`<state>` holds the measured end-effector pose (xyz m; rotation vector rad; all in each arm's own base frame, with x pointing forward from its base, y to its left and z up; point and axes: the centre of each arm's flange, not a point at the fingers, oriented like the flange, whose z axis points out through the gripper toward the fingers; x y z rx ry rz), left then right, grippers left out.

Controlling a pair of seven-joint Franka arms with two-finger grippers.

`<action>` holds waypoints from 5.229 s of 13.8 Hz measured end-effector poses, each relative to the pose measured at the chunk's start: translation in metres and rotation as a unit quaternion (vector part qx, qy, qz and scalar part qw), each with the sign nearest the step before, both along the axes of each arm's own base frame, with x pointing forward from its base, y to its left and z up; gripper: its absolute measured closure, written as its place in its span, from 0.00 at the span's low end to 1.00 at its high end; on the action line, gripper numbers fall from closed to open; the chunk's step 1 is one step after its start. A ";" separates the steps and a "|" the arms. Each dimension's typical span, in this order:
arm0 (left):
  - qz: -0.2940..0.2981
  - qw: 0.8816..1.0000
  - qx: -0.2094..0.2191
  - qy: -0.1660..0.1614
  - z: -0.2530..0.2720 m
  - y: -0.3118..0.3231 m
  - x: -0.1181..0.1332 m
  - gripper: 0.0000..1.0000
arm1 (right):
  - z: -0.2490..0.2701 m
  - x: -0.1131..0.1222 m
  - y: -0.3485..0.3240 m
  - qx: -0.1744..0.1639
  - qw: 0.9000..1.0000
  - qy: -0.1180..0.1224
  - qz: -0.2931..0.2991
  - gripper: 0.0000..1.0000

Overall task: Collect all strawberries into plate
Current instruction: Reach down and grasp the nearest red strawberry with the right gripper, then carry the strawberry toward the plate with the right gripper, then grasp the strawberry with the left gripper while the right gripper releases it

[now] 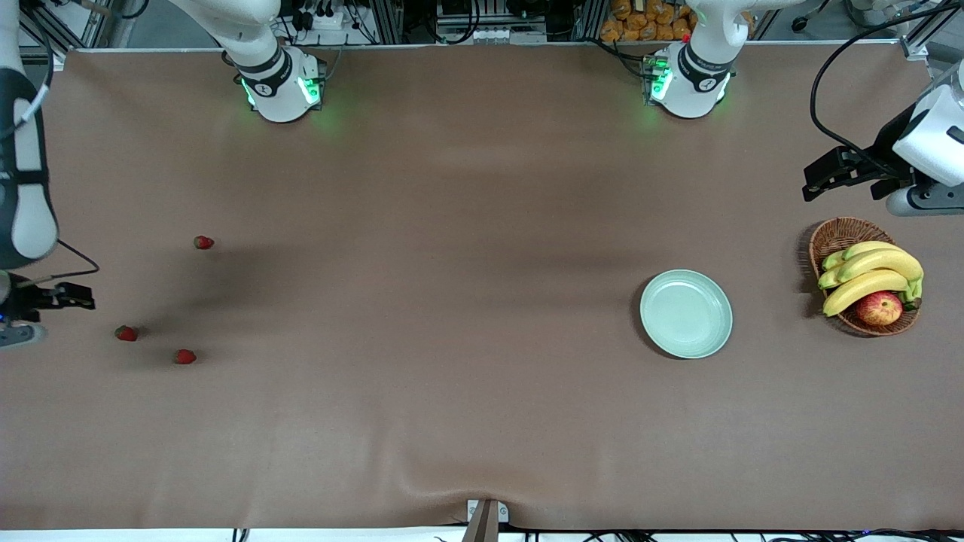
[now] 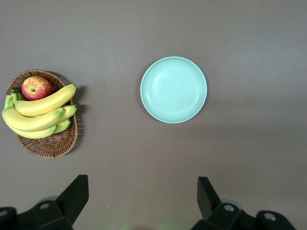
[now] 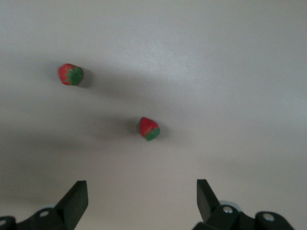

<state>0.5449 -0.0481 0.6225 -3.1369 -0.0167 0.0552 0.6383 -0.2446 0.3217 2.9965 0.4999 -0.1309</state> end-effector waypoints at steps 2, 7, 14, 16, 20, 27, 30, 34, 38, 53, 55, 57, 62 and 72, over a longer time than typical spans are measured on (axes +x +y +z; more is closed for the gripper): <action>0.000 1.000 0.000 0.000 0.000 0.000 0.000 0.00 | -0.035 0.007 -0.002 0.002 0.999 -0.005 0.050 0.00; 0.000 1.000 0.000 0.002 -0.002 0.000 0.000 0.00 | -0.087 0.010 -0.003 0.012 0.985 0.009 0.173 0.00; 0.009 1.000 0.000 0.002 -0.002 0.000 0.000 0.00 | -0.142 0.000 -0.013 0.027 0.981 0.031 0.188 0.00; 0.009 1.000 0.000 0.002 -0.002 -0.001 0.000 0.00 | -0.151 -0.002 -0.017 0.026 0.981 0.029 0.189 0.00; 0.007 1.000 0.000 0.006 -0.006 -0.002 0.002 0.00 | -0.152 0.001 -0.018 0.025 0.980 0.026 0.194 0.00; 0.007 1.000 0.000 0.009 -0.010 -0.003 0.004 0.00 | -0.145 0.001 -0.028 0.022 0.981 0.018 0.190 0.66; 0.007 1.000 0.000 0.009 -0.010 -0.003 0.004 0.00 | -0.134 0.012 -0.024 0.018 0.980 0.003 0.198 0.67; 0.007 1.000 0.000 0.009 -0.010 -0.003 0.004 0.00 | -0.095 0.036 0.000 0.022 0.974 -0.017 0.226 0.67; 0.006 1.000 0.000 0.011 -0.012 -0.003 0.005 0.00 | -0.016 0.069 0.100 0.066 0.953 -0.029 0.294 0.67; 0.008 1.000 0.000 0.016 -0.017 -0.002 0.007 0.00 | -0.056 -0.041 0.678 0.144 0.924 -0.077 0.346 0.67; 0.009 1.000 0.001 0.024 -0.025 0.000 0.007 0.00 | -0.082 -0.067 0.713 0.131 0.934 -0.075 0.323 0.67; 0.012 0.999 0.001 0.034 -0.037 0.003 0.010 0.00 | -0.099 -0.090 0.743 0.114 0.943 -0.076 0.302 0.67; 0.009 0.999 -0.001 0.047 -0.068 0.001 0.025 0.00 | -0.131 -0.103 0.764 0.081 0.952 -0.082 0.283 0.63; 0.068 0.997 -0.026 0.023 -0.153 -0.150 0.056 0.00 | -0.023 -0.024 0.687 0.044 0.971 -0.107 0.210 0.00</action>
